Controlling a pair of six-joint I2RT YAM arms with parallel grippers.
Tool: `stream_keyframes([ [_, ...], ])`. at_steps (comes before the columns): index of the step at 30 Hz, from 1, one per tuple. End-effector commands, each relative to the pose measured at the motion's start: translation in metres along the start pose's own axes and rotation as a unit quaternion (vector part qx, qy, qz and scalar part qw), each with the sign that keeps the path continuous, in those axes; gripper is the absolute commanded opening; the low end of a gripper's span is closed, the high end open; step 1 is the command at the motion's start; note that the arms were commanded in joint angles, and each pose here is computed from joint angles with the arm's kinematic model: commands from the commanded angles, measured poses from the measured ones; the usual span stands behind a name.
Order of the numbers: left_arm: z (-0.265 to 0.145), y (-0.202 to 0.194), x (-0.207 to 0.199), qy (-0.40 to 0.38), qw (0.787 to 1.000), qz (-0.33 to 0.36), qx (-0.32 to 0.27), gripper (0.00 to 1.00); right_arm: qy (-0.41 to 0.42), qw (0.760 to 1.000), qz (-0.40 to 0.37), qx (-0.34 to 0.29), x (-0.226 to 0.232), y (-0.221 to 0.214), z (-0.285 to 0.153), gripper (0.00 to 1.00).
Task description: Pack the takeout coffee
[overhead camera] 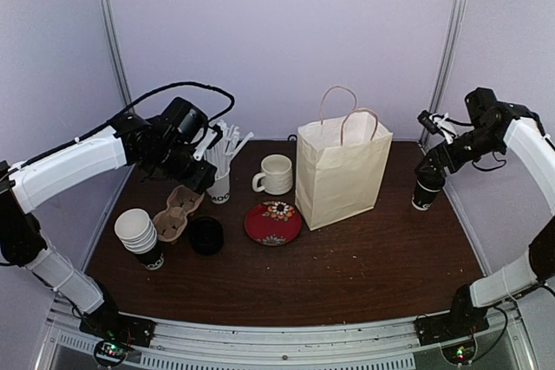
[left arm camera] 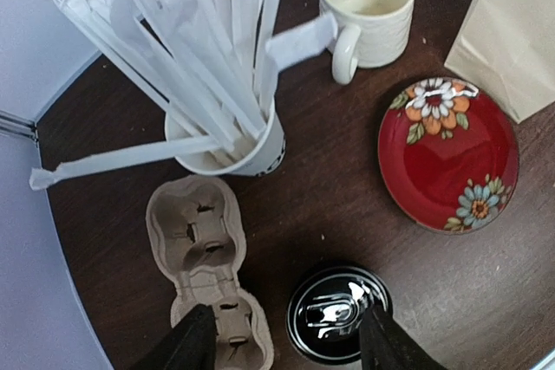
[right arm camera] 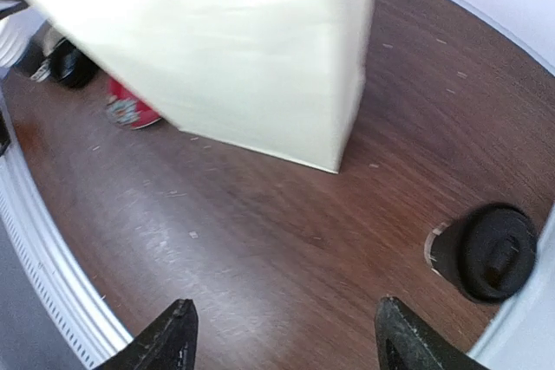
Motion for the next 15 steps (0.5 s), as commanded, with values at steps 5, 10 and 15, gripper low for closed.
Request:
stream_keyframes([
  [5,-0.042,-0.047,0.01,0.001,0.994,-0.029,0.107,0.49,0.145,0.961,-0.209,0.105,0.124,-0.064,0.027,0.72],
  [10,-0.08,-0.099,0.018,0.027,0.979,-0.09,0.183,0.48,0.203,0.939,-0.241,0.138,0.158,-0.081,0.055,0.72],
  [15,-0.1,-0.135,0.017,0.028,0.969,-0.109,0.221,0.49,0.266,0.919,-0.253,0.142,0.188,-0.089,0.076,0.67],
])
Point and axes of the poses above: each gripper's point midway between its finger pads, its own z axis out along the fingers, its own x axis along the line the jaws close on, y = z × x, the point moved 1 cm from there along -z, back along the fingers, and after that the axes turned 12 degrees about z, right-handed, at the moved point
